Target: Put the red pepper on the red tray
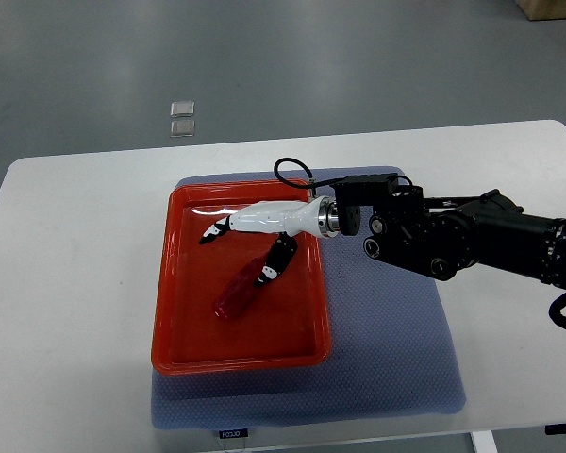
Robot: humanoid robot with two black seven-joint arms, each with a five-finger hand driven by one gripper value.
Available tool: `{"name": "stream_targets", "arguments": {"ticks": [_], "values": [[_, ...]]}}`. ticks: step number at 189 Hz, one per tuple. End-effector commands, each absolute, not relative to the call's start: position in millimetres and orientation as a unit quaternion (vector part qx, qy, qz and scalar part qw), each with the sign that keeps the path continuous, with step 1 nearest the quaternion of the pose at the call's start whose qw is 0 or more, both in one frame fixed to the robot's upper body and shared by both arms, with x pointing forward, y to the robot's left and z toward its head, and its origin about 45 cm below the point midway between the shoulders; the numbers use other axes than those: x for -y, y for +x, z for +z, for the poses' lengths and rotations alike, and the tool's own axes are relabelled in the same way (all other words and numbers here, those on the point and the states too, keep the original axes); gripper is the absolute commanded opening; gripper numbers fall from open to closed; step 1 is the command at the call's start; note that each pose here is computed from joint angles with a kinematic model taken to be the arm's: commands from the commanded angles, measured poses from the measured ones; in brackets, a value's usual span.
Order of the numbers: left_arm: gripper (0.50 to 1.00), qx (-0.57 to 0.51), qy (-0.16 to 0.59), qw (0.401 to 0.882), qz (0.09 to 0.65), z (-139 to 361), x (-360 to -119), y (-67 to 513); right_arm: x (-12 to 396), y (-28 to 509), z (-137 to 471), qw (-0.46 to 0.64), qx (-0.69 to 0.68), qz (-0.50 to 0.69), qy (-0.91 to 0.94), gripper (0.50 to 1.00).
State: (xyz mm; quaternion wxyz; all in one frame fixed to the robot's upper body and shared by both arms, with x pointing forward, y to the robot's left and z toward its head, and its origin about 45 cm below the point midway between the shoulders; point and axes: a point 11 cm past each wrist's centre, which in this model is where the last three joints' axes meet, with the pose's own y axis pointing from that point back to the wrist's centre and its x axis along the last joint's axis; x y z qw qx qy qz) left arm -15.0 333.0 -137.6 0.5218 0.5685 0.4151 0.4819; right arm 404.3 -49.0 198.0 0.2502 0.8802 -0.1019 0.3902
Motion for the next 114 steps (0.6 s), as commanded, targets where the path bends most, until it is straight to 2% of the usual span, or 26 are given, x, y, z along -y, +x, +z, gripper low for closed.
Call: {"name": "stream_targets", "arguments": {"ticks": [1, 19, 20, 24, 64, 114], "values": [[1.0, -0.415, 0.569, 0.522, 0.482, -138, -333, -15, 62, 419, 212, 0.233, 0.161, 0.331, 0.9, 0.887], [1.0, -0.415, 0.569, 0.522, 0.482, -138, -333, -15, 71, 428, 219, 0.227, 0.198, 0.284, 0.91, 0.887], [1.0, -0.415, 0.569, 0.522, 0.482, -138, -333, -15, 79, 436, 222, 0.225, 0.231, 0.239, 0.916, 0.889], [1.0, -0.415, 0.569, 0.522, 0.482, -138, -333, -15, 83, 439, 223, 0.226, 0.248, 0.215, 0.917, 0.889], [1.0, -0.415, 0.569, 0.522, 0.482, -138, -333, -15, 149, 471, 230, 0.203, 0.396, 0.03, 0.895, 0.903], [1.0, -0.415, 0.569, 0.522, 0.482, -138, -333, -15, 204, 478, 217, 0.113, 0.47, -0.125, 0.866, 0.903]]}}
